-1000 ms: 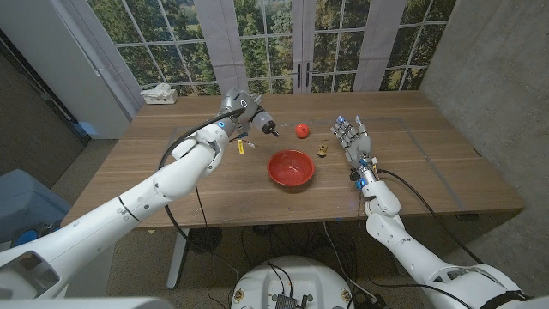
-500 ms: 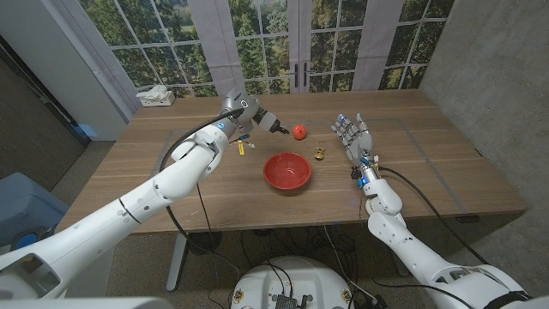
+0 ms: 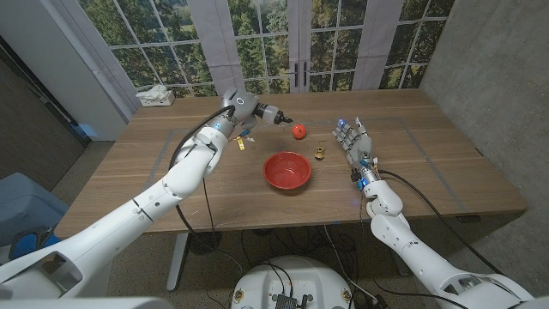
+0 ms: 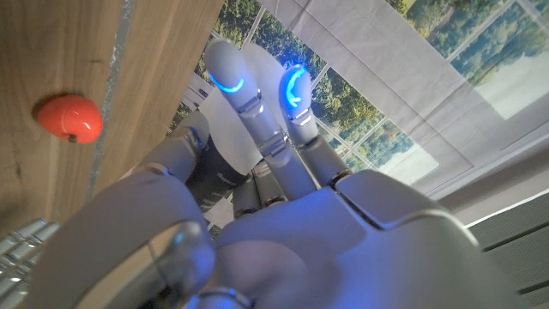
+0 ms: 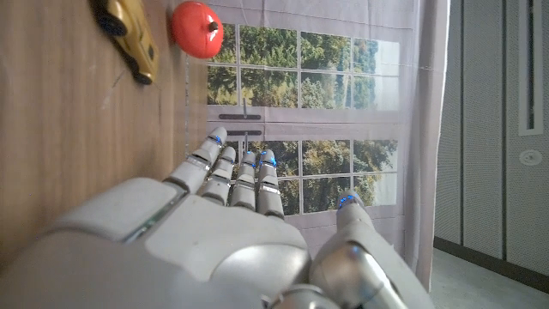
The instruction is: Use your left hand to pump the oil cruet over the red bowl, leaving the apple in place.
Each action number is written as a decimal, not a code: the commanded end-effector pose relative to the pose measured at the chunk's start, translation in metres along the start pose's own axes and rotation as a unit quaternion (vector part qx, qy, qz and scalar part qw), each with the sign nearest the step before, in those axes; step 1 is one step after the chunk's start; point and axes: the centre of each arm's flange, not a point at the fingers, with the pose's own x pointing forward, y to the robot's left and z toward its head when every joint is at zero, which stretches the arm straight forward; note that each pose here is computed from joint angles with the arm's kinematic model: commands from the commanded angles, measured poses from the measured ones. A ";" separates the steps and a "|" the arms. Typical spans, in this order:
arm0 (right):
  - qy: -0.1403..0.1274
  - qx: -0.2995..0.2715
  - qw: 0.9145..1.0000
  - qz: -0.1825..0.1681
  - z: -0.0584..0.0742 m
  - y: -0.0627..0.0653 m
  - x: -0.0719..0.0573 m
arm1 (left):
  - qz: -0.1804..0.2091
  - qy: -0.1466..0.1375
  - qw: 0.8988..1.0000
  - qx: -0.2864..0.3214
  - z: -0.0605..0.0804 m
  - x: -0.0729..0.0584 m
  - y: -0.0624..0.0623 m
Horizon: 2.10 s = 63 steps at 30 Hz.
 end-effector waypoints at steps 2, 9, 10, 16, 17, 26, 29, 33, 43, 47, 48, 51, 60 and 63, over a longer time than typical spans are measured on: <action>0.003 -0.021 1.000 -0.018 0.017 -0.008 0.005 | 0.017 0.084 0.965 -0.247 -0.012 0.020 -0.026; 0.000 -0.032 0.999 -0.015 0.024 -0.008 0.006 | 0.012 0.090 0.942 -0.322 -0.018 0.019 -0.029; -0.001 -0.035 0.999 -0.015 0.026 -0.008 0.006 | 0.010 0.093 0.941 -0.325 -0.019 0.018 -0.030; -0.016 -0.059 0.998 -0.001 0.042 -0.004 0.010 | 0.005 0.112 0.930 -0.351 -0.021 0.010 -0.036; -0.020 -0.061 0.998 0.000 0.045 -0.003 0.011 | 0.003 0.116 0.926 -0.358 -0.021 0.009 -0.037; -0.023 -0.082 0.996 0.014 0.062 0.000 0.021 | -0.010 0.138 0.902 -0.410 -0.027 -0.002 -0.046; -0.023 -0.086 0.996 0.020 0.064 0.002 0.023 | -0.008 0.139 0.892 -0.431 -0.029 -0.006 -0.049; -0.026 -0.093 0.995 0.026 0.069 0.005 0.025 | -0.004 0.139 0.882 -0.450 -0.030 -0.012 -0.051; -0.035 -0.105 0.993 0.039 0.079 0.012 0.027 | 0.014 0.138 0.836 -0.532 -0.032 -0.028 -0.064; -0.035 -0.109 0.992 0.044 0.082 0.013 0.026 | 0.009 0.148 0.810 -0.568 -0.031 -0.035 -0.071; -0.035 -0.109 0.992 0.044 0.083 0.014 0.026 | 0.008 0.150 0.805 -0.575 -0.031 -0.036 -0.073; -0.036 -0.112 0.992 0.047 0.086 0.016 0.025 | 0.004 0.151 0.788 -0.597 -0.029 -0.040 -0.078; -0.033 -0.112 0.992 0.051 0.089 0.016 0.023 | -0.005 0.159 0.756 -0.635 -0.027 -0.049 -0.090; -0.034 -0.114 0.992 0.051 0.091 0.016 0.022 | -0.007 0.157 0.750 -0.643 -0.027 -0.051 -0.093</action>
